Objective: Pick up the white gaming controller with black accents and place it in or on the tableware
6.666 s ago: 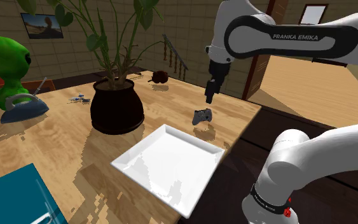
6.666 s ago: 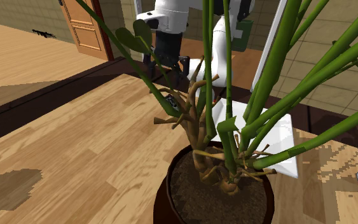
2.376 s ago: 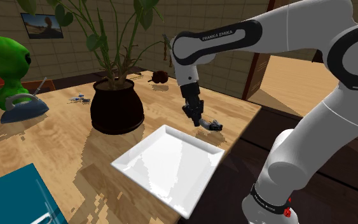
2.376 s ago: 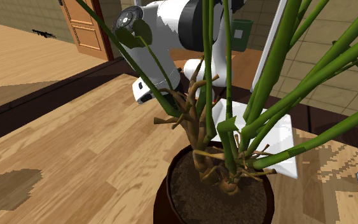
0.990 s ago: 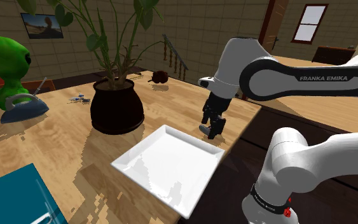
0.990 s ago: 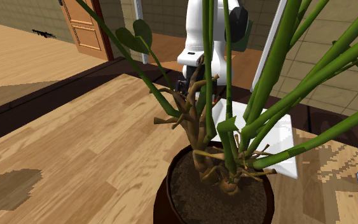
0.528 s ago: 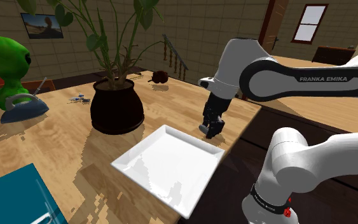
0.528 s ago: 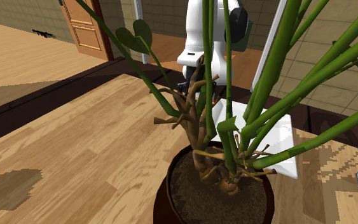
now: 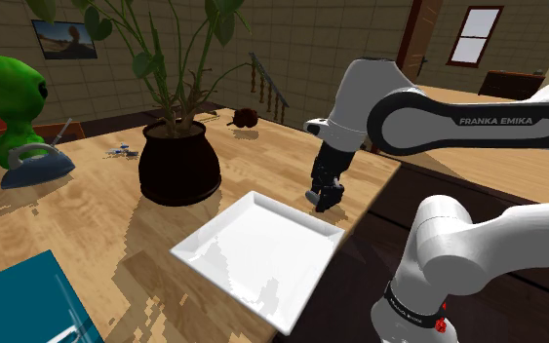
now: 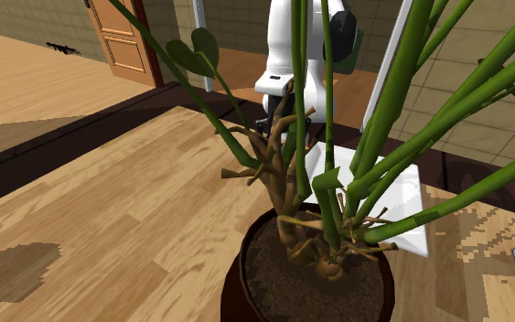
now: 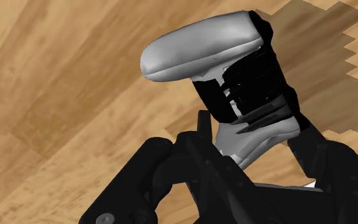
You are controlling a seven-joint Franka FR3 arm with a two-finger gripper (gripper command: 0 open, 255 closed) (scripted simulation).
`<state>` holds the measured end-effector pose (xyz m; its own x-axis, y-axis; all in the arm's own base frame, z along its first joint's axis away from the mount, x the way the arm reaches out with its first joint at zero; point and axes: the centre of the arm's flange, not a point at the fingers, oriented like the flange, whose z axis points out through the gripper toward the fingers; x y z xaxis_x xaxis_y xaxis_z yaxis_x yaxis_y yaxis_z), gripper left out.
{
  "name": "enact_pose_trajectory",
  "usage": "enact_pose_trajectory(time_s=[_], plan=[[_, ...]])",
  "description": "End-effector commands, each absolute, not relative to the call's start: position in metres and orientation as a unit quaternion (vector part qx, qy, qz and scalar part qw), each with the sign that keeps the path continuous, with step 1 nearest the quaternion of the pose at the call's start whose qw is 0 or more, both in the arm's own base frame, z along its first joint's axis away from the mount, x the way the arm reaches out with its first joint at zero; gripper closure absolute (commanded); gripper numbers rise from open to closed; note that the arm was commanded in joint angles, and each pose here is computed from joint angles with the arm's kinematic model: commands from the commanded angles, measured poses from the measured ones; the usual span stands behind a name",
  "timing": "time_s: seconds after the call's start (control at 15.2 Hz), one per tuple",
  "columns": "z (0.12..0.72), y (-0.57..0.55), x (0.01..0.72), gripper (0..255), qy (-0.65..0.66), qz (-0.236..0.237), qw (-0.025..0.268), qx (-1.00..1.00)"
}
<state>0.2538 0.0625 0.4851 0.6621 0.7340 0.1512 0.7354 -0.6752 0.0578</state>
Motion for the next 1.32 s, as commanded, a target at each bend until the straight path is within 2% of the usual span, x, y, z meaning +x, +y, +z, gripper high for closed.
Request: enact_pose_trajectory(time_s=[0.0,1.25], plan=[[0.485,0.062,0.254,255,-0.403,-0.081,0.004,-0.912],[0.576,0.076,0.255,255,-0.403,-0.081,0.004,-0.912]])
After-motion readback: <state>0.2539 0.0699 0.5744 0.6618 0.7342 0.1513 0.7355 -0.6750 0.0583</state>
